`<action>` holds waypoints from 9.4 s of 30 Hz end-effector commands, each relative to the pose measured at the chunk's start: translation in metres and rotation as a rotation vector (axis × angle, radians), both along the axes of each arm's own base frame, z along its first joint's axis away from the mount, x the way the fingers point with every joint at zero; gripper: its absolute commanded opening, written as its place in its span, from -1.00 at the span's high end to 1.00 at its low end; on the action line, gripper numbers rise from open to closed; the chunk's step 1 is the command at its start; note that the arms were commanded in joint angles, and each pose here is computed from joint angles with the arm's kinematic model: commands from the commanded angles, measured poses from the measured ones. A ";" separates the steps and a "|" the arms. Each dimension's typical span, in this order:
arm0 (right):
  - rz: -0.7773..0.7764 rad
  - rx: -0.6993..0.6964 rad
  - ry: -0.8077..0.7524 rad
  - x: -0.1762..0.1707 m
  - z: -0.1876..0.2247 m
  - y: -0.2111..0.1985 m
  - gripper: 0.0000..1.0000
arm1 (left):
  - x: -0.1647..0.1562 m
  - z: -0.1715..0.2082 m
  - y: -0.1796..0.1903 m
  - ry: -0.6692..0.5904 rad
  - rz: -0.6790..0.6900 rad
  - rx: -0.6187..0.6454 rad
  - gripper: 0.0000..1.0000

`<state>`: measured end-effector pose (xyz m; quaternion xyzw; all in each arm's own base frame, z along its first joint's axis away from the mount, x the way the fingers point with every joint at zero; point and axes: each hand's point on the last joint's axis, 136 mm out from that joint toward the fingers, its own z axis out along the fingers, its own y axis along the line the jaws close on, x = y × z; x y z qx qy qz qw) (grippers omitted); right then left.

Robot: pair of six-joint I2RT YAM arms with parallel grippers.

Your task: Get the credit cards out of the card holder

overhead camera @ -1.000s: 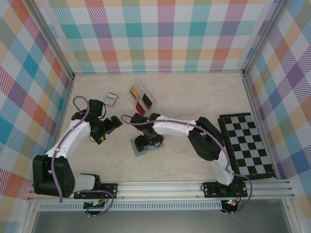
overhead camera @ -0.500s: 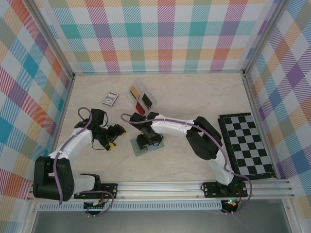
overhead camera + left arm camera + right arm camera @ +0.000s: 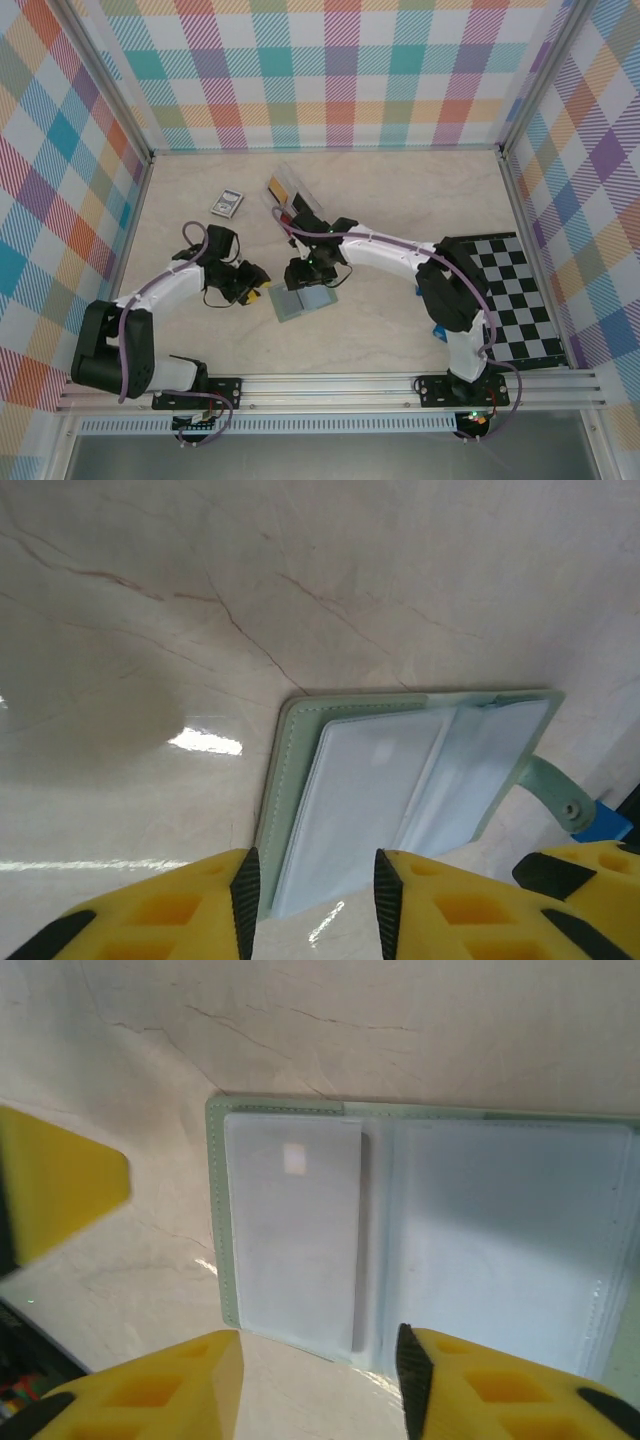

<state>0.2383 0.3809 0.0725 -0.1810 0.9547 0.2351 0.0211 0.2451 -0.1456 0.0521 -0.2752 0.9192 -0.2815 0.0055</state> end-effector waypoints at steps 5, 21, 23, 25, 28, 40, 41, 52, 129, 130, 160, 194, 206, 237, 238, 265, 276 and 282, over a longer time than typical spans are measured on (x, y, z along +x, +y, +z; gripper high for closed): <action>-0.022 0.079 0.129 -0.004 -0.022 0.006 0.39 | 0.004 -0.014 -0.018 0.035 -0.049 -0.005 0.49; -0.035 0.022 0.174 -0.002 -0.052 0.000 0.53 | 0.000 -0.035 -0.016 0.102 -0.057 0.050 0.75; -0.028 0.038 0.191 -0.004 -0.052 0.002 0.52 | -0.001 -0.036 -0.016 0.108 -0.058 0.050 0.76; -0.017 0.064 0.205 -0.007 -0.051 0.006 0.54 | -0.001 -0.037 -0.016 0.110 -0.061 0.052 0.78; -0.002 0.103 0.221 -0.009 -0.047 0.012 0.57 | -0.002 -0.038 -0.016 0.116 -0.064 0.055 0.81; -0.036 0.112 0.182 -0.001 -0.042 0.005 0.54 | -0.004 -0.038 -0.012 0.120 -0.075 0.091 0.86; -0.037 0.123 0.184 0.000 -0.040 0.004 0.54 | -0.002 -0.035 -0.011 0.111 -0.076 0.097 0.86; -0.091 0.030 0.113 0.011 -0.046 -0.014 0.62 | 0.004 -0.013 -0.011 0.048 -0.083 0.099 0.86; 0.027 -0.518 -0.088 -0.008 -0.089 -0.070 -0.02 | 0.015 0.000 -0.028 0.027 -0.030 -0.097 0.44; 0.022 -0.528 -0.088 -0.009 -0.090 -0.072 0.03 | 0.015 -0.001 -0.028 0.029 -0.030 -0.099 0.44; -0.017 -0.286 0.049 -0.021 -0.096 -0.052 0.36 | 0.033 -0.012 -0.072 0.002 -0.112 -0.202 0.24; 0.141 -0.209 -0.211 -0.022 -0.034 -0.013 0.29 | 0.021 -0.037 -0.060 0.066 -0.126 -0.111 0.72; 0.162 -0.303 -0.240 -0.014 -0.061 -0.019 0.07 | 0.021 -0.035 -0.060 0.066 -0.122 -0.117 0.78; -0.144 -0.207 -0.283 0.011 -0.019 -0.049 0.59 | 0.023 0.001 -0.033 0.007 -0.066 -0.134 0.71; -0.159 -0.220 -0.285 0.012 -0.020 -0.052 0.55 | 0.023 0.001 -0.034 0.005 -0.067 -0.134 0.72; -0.036 0.016 -0.146 0.010 0.019 -0.035 0.33 | 0.019 0.008 -0.055 -0.018 -0.140 -0.096 0.72; -0.033 -0.041 0.002 0.011 -0.027 -0.030 0.53 | 0.020 -0.001 -0.074 -0.004 -0.170 -0.086 0.72; -0.067 -0.124 -0.019 0.018 -0.038 -0.042 0.53 | 0.021 -0.009 -0.078 0.008 -0.178 -0.070 0.69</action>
